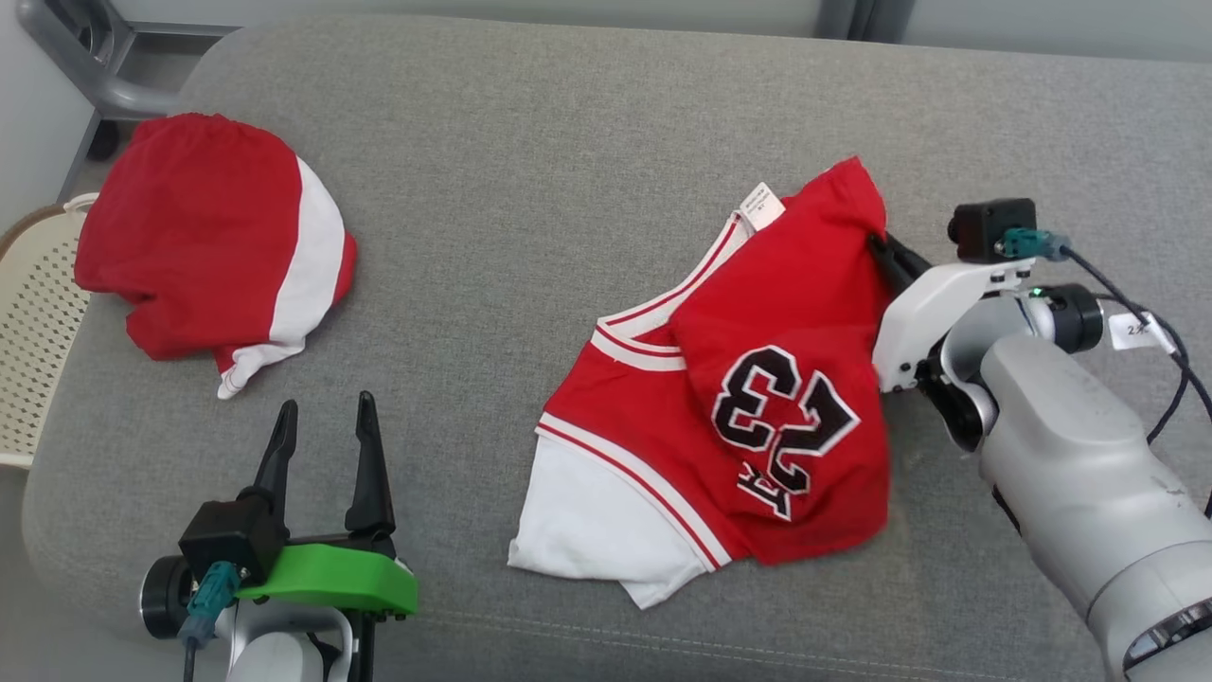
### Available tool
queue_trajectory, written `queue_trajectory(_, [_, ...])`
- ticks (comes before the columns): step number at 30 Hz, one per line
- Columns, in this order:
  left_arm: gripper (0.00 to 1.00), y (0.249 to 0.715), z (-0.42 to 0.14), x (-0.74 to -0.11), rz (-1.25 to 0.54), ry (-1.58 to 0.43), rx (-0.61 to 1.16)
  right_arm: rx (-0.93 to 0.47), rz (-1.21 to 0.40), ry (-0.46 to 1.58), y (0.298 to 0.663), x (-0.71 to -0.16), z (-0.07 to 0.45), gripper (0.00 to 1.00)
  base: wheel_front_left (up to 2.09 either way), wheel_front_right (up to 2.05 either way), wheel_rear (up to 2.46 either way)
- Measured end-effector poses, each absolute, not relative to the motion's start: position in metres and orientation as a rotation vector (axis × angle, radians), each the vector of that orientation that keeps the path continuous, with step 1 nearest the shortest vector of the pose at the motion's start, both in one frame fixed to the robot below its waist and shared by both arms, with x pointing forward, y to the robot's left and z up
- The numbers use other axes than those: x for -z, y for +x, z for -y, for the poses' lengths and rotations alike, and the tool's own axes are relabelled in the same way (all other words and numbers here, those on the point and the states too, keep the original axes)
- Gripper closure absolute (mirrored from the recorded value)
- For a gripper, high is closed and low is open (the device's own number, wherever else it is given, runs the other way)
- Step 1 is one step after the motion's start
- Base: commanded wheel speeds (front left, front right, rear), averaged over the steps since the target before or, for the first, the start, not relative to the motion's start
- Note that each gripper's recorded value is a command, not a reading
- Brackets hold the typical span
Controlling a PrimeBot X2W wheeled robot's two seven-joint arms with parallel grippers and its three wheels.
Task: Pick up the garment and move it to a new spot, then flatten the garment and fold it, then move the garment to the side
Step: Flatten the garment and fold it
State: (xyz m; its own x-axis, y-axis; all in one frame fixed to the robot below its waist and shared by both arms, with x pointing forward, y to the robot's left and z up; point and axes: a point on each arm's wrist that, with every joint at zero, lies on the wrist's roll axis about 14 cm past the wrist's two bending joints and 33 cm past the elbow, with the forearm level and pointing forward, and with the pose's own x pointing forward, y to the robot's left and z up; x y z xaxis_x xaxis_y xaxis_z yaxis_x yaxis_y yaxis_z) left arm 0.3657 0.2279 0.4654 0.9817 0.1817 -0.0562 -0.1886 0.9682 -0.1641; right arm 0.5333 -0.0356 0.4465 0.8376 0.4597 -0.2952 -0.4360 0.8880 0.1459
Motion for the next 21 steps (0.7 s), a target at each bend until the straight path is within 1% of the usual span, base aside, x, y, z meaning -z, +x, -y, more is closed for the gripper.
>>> queue_trajectory(7, [0.0, 0.369, -0.225, -0.462, -0.049, -0.17, -0.179, -0.43, -0.238, 0.037, 0.565, -0.482, 0.062, 1.0, 0.0, 0.0, 0.0])
queue_trajectory(13, [0.0, 0.37, -0.225, -0.46, -0.057, -0.17, -0.18, -0.378, -0.215, 0.007, 0.586, -0.497, 0.087, 1.0, 0.0, 0.0, 0.0])
queue_trajectory(21, [0.0, 0.373, -0.226, -0.46, -0.056, -0.17, -0.18, -0.347, -0.191, -0.012, 0.603, -0.51, 0.097, 1.0, 0.0, 0.0, 0.0])
